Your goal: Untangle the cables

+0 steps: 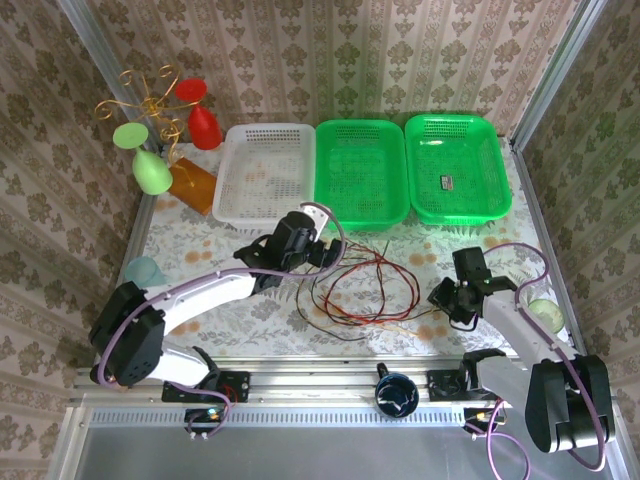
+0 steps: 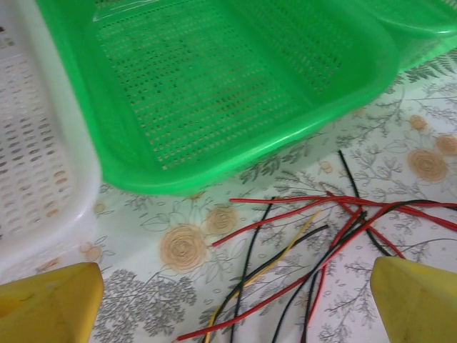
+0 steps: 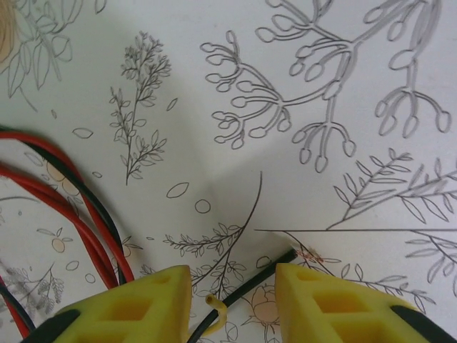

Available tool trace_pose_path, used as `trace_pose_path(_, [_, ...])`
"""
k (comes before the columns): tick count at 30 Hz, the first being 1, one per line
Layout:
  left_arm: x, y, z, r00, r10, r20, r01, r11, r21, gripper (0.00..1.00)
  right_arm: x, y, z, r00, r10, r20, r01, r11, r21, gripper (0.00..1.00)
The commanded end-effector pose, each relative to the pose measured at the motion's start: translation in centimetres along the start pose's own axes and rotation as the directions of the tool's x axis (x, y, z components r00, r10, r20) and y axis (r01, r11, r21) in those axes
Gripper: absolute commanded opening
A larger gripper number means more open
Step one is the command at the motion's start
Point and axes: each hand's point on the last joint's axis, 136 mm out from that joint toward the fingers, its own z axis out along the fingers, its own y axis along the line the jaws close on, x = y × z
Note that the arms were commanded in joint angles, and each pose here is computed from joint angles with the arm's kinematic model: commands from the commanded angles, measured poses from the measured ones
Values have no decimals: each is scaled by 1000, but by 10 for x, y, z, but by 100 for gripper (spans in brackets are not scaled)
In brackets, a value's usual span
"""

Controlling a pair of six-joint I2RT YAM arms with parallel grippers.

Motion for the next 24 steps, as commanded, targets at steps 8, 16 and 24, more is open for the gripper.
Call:
trace_pose_path(8, [-22,-30,5,999,-16,50,11,996,92,93,-8,3,4,998,19,62,-17,999,-38,22])
trace_pose_path(16, [-30,-34,3,998,-11,59,5,994,106,93,-13,11,-1,997,9,78,-4,998,-63,0])
trace_pose_path(24, [-39,-48,-1,999,-31,38,22,977,213,88,-43,45,-77,969,-18,248,61,984,-168,0])
